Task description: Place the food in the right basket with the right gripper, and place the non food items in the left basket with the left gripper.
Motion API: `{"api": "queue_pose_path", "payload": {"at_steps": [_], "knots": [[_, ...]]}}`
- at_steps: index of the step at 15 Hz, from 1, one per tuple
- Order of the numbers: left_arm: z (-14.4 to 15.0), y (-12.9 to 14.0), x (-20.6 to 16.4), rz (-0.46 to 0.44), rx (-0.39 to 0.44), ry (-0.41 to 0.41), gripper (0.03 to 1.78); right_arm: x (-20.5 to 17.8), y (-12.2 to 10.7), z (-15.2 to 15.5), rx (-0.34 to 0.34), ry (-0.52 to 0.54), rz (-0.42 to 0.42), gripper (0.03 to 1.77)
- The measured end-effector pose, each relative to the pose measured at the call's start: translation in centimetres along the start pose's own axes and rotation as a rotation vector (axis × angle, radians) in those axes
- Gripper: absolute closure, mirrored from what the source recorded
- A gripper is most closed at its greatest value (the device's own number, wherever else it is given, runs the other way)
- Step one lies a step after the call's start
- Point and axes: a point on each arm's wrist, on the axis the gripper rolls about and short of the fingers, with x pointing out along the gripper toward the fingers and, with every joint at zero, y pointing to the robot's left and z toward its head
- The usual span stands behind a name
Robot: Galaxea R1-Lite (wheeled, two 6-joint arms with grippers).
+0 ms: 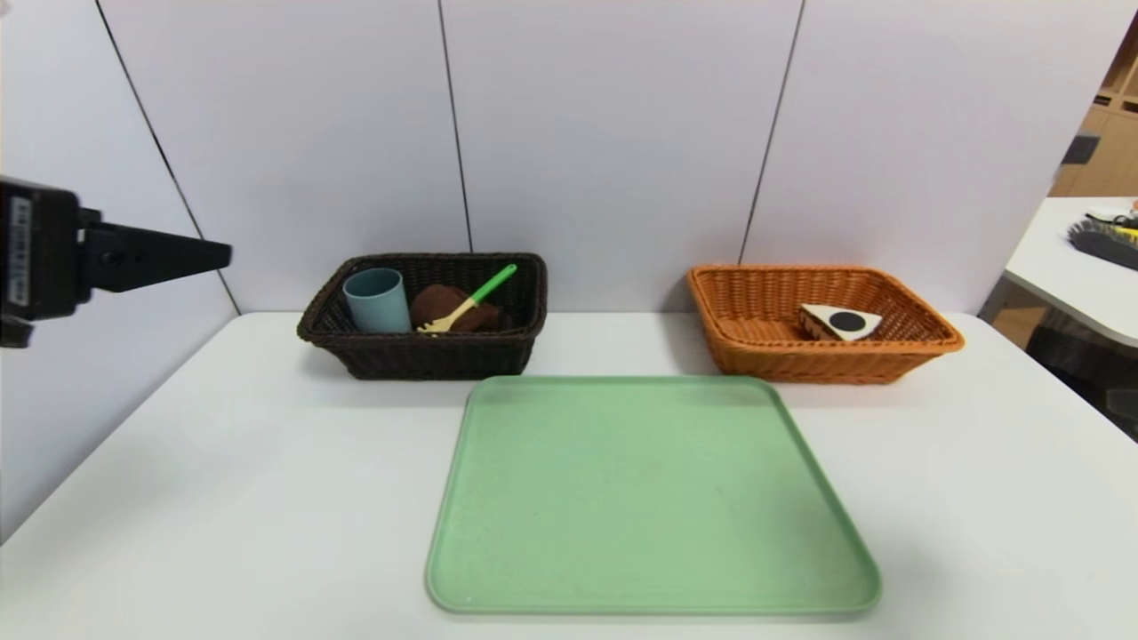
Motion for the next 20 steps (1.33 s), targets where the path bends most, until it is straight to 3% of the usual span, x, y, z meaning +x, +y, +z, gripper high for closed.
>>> {"api": "queue_pose_path", "payload": {"at_steps": [4,7,11,14,17,20], "knots": [[-3.7,2.3,-4.4,0.217,-0.076,-0.015,0.14,0.9,0.2,0.4,-0.011,0.022,0.032,0.10],[-6.5,2.3,-7.4,0.287,-0.117,-0.064,0.14,-0.2,0.1,-0.7,-0.009,0.002,0.033,0.10],[-11.8,1.1,-11.3,0.328,-0.122,-0.122,0.12,-3.7,-0.3,-3.6,-0.003,-0.095,0.029,0.10],[-15.3,0.2,-14.1,0.342,-0.092,-0.211,0.12,-6.5,-0.7,-6.9,0.010,-0.198,0.007,0.10],[-17.4,-0.5,-15.7,0.307,-0.072,-0.287,0.12,-8.5,-1.0,-11.0,0.024,-0.294,-0.020,0.10],[-19.8,-1.0,-15.8,0.299,-0.034,-0.297,0.12,-9.4,-1.3,-13.8,0.076,-0.383,-0.113,0.10]]}}
